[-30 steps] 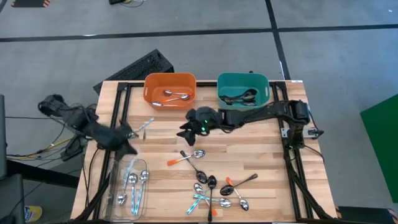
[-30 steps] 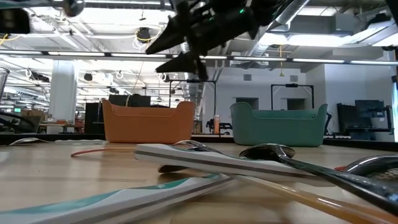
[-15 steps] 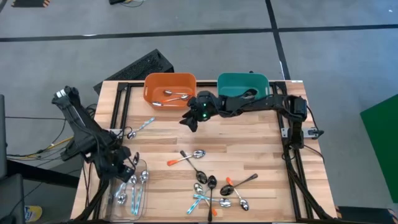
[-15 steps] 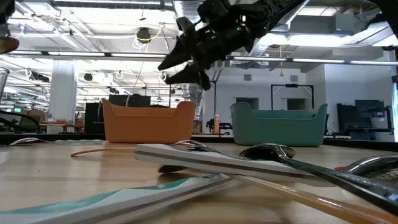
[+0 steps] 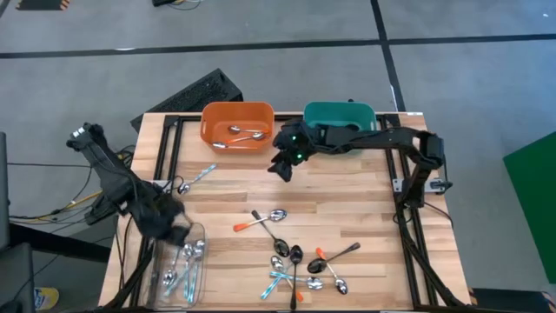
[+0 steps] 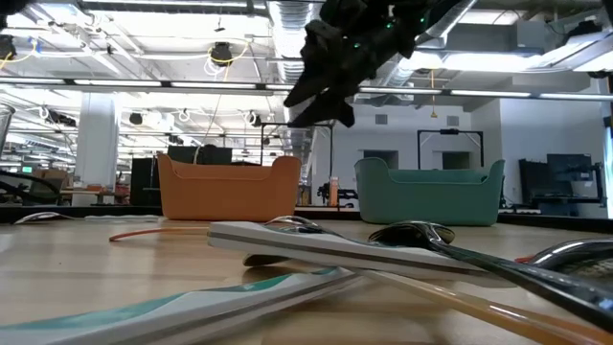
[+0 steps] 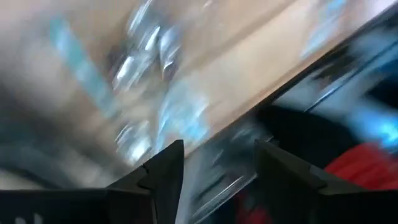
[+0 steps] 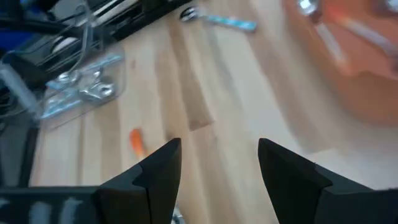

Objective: Sort silverware by color (type)
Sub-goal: Put the green spoon into the transparent bin

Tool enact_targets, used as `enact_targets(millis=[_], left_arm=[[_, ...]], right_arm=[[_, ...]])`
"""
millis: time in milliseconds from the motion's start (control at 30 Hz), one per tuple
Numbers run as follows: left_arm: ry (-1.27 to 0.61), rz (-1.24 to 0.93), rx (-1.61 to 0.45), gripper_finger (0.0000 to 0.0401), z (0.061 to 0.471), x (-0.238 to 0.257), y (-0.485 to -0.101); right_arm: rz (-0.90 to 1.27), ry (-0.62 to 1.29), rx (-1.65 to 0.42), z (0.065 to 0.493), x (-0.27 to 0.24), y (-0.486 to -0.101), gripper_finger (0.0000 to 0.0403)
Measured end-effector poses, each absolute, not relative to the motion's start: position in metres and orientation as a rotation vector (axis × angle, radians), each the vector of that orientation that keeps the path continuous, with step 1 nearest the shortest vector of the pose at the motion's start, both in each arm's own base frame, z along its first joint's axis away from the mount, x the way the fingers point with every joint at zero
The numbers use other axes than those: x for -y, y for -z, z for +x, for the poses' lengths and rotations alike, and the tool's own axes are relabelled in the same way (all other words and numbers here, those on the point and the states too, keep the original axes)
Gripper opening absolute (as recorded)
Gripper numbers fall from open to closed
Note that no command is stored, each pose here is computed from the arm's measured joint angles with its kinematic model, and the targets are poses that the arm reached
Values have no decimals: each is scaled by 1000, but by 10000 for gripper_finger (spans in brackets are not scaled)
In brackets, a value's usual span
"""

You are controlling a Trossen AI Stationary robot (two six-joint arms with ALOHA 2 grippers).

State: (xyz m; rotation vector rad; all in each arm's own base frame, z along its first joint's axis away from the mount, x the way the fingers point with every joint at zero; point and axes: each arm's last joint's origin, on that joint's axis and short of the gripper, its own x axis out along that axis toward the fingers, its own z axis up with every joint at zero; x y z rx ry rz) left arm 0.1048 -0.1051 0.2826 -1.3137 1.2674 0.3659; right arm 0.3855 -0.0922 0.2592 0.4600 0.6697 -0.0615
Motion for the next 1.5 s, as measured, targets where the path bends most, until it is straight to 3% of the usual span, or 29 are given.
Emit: enact_targets(millis=[133, 267, 533, 767, 1200, 1367, 1500], left_arm=[[-464, -1198, -956, 177, 107, 70, -304], [-623, -1006, -922, 171, 112, 33, -296], [-813, -857, -998, 170, 128, -31, -252], [-844, -750, -1152, 170, 133, -76, -207], [-830, -783, -1335, 169, 137, -105, -154], [-906, -772, -1417, 144, 140, -110, -140], [-875, -793, -1460, 99, 145, -111, -132]], right_arm=[[411, 131, -719, 373, 101, -264, 233], [408, 151, -739, 368, 110, -262, 233], [418, 136, -745, 367, 106, -264, 233], [416, 122, -817, 369, 84, -260, 233], [403, 213, -870, 371, 54, -256, 233], [413, 227, -870, 371, 55, -256, 233], [438, 240, -876, 370, 55, -256, 229]])
